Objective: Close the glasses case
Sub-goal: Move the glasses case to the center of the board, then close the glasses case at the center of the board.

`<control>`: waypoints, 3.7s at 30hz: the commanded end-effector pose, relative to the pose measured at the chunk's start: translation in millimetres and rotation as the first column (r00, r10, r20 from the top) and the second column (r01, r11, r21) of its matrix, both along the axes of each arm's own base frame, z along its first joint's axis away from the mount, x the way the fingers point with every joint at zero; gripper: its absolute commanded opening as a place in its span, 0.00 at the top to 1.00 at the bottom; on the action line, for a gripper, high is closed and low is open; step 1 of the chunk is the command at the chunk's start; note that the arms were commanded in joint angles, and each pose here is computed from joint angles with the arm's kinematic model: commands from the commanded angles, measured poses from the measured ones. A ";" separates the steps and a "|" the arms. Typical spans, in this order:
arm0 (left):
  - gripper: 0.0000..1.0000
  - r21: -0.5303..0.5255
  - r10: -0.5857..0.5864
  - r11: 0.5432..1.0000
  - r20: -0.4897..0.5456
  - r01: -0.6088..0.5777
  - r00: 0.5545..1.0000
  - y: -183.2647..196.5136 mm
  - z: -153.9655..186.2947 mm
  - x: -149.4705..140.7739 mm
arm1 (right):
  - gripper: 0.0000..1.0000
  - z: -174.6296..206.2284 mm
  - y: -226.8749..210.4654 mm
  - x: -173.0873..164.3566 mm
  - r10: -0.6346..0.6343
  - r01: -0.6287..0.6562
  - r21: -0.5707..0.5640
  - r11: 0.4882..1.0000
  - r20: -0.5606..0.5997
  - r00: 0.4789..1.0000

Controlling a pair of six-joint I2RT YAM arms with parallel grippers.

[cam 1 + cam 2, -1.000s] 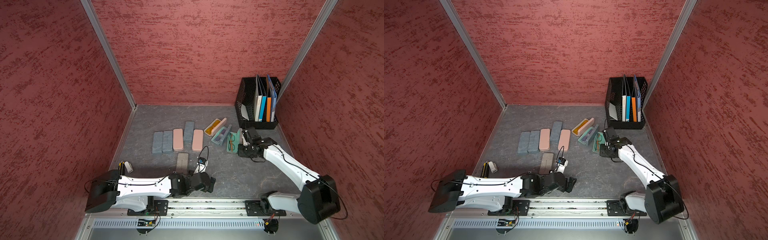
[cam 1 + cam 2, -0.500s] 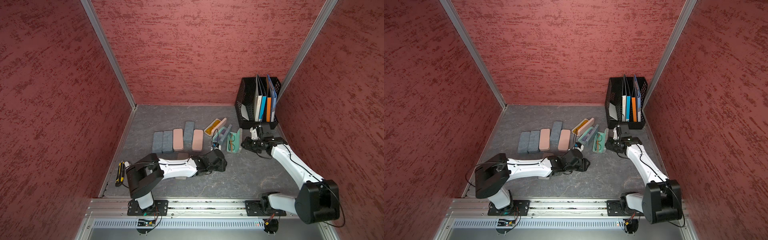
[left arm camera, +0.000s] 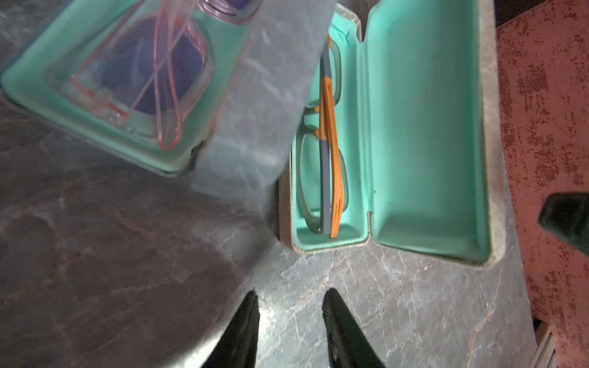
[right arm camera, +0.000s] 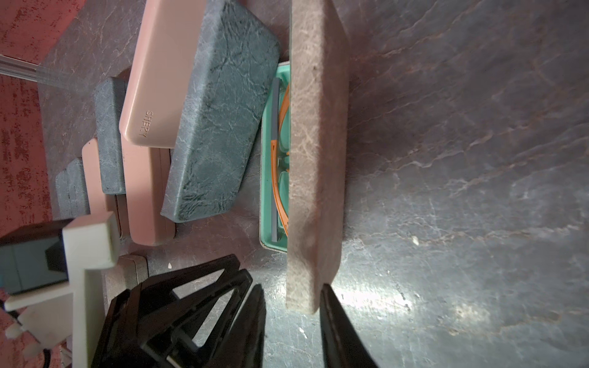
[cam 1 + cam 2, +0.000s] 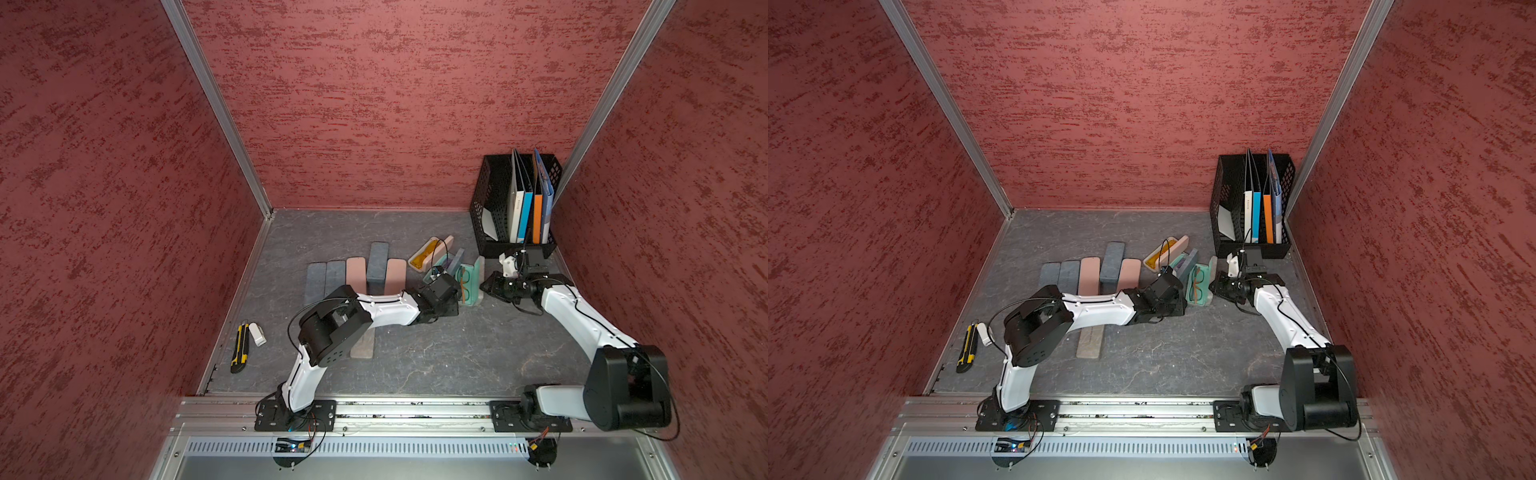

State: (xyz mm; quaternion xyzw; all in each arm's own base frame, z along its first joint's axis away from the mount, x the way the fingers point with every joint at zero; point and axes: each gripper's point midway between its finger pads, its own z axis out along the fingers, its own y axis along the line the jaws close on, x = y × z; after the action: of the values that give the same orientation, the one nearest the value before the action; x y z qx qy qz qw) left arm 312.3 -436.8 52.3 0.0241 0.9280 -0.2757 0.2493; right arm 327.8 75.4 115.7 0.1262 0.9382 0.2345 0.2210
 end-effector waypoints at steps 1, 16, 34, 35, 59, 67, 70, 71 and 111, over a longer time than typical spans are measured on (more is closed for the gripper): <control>0.64 0.016 0.009 1.000 -0.011 -0.009 1.000 -2.1 -5.8 14.4 | 0.71 1.5 0.8 11.6 0.003 -0.003 0.017 1.000 0.029 1.000; 0.69 0.121 -0.046 0.991 -0.111 0.060 0.993 -17.1 -45.8 30.5 | 0.73 2.0 -3.1 9.4 0.003 -0.003 -0.010 1.000 0.023 1.000; 0.72 0.117 -0.151 0.979 -0.136 0.167 0.979 -22.5 -55.4 -56.8 | 0.71 3.7 -4.3 -5.5 0.019 -0.020 -0.026 0.999 -0.005 1.000; 0.72 0.114 -0.156 0.979 -0.138 0.172 0.978 -23.4 -55.4 -61.0 | 0.71 2.8 -4.9 -6.7 0.016 -0.017 -0.029 0.999 -0.012 1.000; 0.59 -0.060 -0.066 0.996 -0.023 0.065 0.998 10.4 2.8 -60.6 | 0.68 5.0 -20.1 -17.9 -0.088 0.087 0.033 0.996 0.033 0.996; 0.79 -0.098 -0.123 0.989 -0.081 0.115 0.989 -19.8 -20.4 -50.2 | 0.79 -18.1 -16.8 -19.1 -0.087 0.086 0.065 0.994 0.013 0.996; 0.79 -0.097 -0.127 0.988 -0.094 0.118 0.987 -24.4 -28.3 -48.0 | 0.85 -24.0 -12.8 -20.7 -0.069 0.067 0.083 0.994 0.011 0.998; 0.79 -0.096 -0.127 0.988 -0.097 0.118 0.987 -24.9 -30.5 -48.1 | 0.88 -26.4 -11.7 -21.3 -0.064 0.063 0.087 0.994 0.009 0.998; 0.00 -0.095 -0.072 0.991 0.256 0.100 0.964 126.5 159.4 -144.3 | 0.01 -57.0 24.4 -21.3 0.124 -0.131 -0.068 0.989 -0.098 0.987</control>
State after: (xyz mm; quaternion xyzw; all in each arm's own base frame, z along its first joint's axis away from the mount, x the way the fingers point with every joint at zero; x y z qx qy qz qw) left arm 168.8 -339.9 225.5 0.0932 0.8575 -0.3740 0.3409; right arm 301.1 93.7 60.2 0.0908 0.9596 0.2172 0.1543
